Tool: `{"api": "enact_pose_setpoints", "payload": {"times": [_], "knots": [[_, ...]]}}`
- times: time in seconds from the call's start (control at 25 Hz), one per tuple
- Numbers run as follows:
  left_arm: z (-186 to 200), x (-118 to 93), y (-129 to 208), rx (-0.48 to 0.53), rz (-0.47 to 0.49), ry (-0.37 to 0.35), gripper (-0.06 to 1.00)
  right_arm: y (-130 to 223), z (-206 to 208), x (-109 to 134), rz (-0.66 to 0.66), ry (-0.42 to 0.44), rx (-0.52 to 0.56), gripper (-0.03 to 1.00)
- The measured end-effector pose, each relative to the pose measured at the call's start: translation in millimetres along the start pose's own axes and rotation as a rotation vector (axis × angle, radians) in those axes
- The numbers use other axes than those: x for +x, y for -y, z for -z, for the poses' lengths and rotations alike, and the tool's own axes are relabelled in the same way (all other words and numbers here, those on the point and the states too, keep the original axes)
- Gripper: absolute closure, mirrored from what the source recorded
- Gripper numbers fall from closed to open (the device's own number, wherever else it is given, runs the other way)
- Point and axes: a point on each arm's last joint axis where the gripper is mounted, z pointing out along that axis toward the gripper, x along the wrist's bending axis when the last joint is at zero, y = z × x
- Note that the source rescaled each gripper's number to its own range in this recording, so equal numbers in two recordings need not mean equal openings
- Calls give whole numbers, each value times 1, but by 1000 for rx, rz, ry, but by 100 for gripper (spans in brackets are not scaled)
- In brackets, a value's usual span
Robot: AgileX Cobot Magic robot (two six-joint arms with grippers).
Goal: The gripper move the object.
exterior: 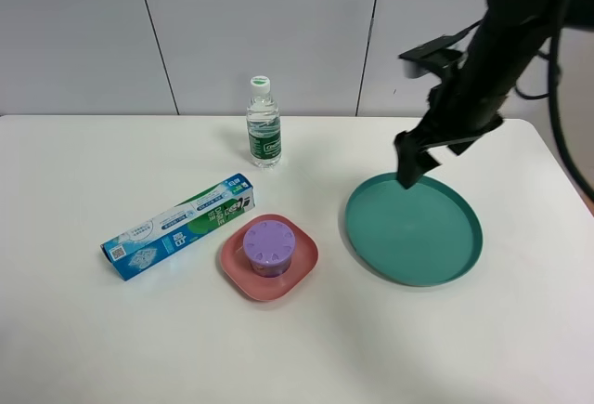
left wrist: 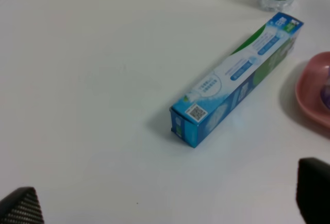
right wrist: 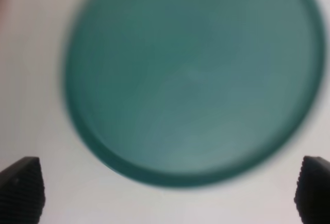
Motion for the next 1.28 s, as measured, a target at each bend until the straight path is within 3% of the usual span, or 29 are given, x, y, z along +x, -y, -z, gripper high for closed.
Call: {"api": "enact_pose_setpoints", "payload": {"times": [0.32,0.52,0.8,1.04,1.28], "knots": [[0,0,0,0,0,0,-6,66,73,-68,-335,171,-117,4],[0,0,0,0,0,0,-6,113,109,-66,-444,259,-193,4],[0,0,0,0,0,0,-6,166,135,-25,-488,329,-282,4],[0,0,0,0,0,0,-6,213,161,28,-476,413,-460,4],[0,0,0,0,0,0,-6,262,149,74,-498,487,-637,4]]}}
